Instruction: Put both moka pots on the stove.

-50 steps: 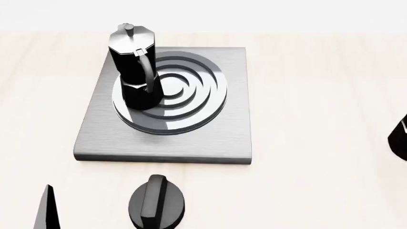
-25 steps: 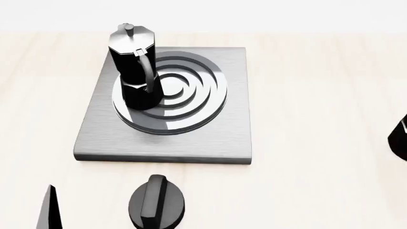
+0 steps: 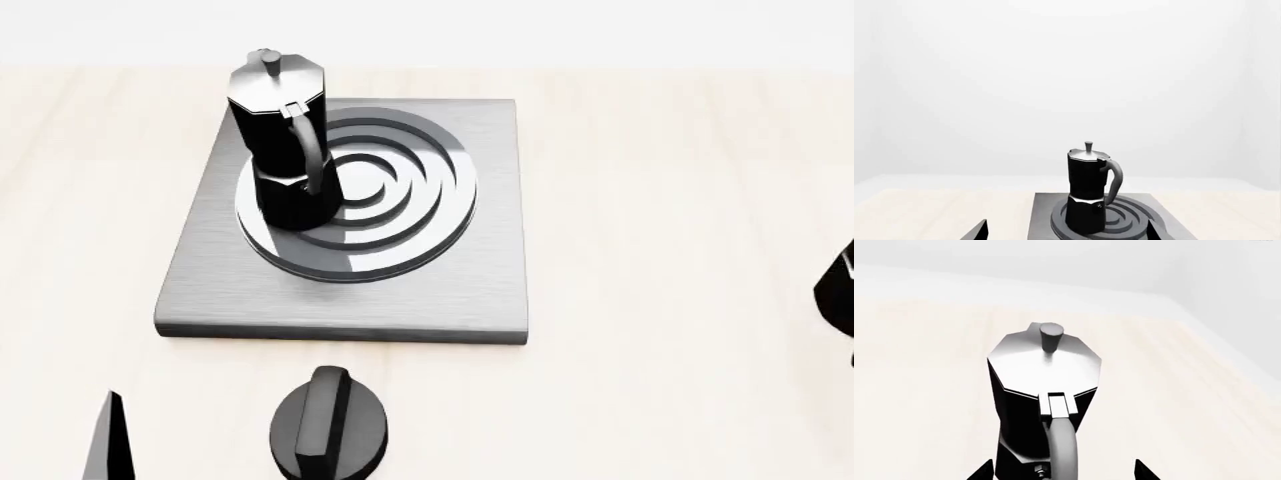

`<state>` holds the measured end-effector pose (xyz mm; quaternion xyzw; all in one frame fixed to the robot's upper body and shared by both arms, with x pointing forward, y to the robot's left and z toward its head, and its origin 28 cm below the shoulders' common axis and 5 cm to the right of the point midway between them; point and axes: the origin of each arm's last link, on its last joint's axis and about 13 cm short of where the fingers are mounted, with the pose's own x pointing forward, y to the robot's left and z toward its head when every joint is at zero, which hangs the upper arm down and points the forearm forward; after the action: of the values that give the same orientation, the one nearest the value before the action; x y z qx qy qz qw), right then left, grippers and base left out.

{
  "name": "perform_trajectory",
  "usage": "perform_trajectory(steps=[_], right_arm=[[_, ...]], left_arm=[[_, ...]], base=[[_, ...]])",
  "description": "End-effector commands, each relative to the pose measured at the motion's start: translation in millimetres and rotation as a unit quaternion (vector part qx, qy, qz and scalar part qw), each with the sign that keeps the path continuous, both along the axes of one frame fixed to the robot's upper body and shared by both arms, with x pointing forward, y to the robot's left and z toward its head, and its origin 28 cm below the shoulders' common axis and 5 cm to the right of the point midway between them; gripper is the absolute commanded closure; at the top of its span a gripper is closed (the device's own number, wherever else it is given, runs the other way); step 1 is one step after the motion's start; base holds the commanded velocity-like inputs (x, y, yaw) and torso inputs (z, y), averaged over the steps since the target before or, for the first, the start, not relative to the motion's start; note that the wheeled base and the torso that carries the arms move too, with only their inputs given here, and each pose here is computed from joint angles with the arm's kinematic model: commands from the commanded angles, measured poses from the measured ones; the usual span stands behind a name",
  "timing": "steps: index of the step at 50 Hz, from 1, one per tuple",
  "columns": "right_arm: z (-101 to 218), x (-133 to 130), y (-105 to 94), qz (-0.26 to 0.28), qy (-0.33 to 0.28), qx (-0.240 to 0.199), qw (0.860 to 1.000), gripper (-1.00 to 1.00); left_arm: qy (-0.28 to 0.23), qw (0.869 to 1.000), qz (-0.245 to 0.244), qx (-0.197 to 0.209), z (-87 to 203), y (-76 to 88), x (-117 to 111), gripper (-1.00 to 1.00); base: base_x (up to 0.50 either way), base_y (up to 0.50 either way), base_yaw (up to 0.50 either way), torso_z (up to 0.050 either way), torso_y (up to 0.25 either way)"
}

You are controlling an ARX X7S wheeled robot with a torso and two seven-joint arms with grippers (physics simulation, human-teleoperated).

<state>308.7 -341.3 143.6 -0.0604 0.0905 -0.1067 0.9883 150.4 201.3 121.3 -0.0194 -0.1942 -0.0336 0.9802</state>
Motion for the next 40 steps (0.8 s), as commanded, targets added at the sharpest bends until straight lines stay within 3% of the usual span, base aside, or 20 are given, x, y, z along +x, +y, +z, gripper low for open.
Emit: perform_trajectory(steps=[1, 22, 23, 35, 40], right_arm=[[-2.5, 7.4, 0.7, -0.012, -0.003, -0.004, 1.000, -1.00], [-17.9, 24.2, 8.7, -0.014, 0.017, -0.002, 1.000, -1.00], [-18.3, 23.4, 8.7, -0.015, 0.015, 0.000, 1.000, 1.00], [-14.4, 18.5, 7.8, -0.015, 0.005, 0.005, 1.000, 1.00], [-0.1, 22.6, 13.7, 0.006, -0.027, 0.016, 0.999, 1.00]], left_arm=[[0.001, 1.000, -0.001, 0.000, 0.3, -0.6, -0.6, -1.00], [0.001, 1.000, 0.002, 0.000, 0.8, -0.1, 0.4, -1.00], [0.001, 1.000, 0.003, 0.000, 0.9, 0.1, 0.4, -1.00], [0.002, 1.000, 0.003, 0.000, 0.2, 0.4, 0.3, -1.00], [0.002, 1.000, 0.003, 0.000, -0.3, 0.4, 0.8, -1.00]], base=[[0.00, 0.00, 0.00, 0.000, 0.000], [0.00, 0.00, 0.00, 0.000, 0.000], [0.00, 0.00, 0.00, 0.000, 0.000], [0.00, 0.00, 0.00, 0.000, 0.000], [0.00, 0.00, 0.00, 0.000, 0.000]])
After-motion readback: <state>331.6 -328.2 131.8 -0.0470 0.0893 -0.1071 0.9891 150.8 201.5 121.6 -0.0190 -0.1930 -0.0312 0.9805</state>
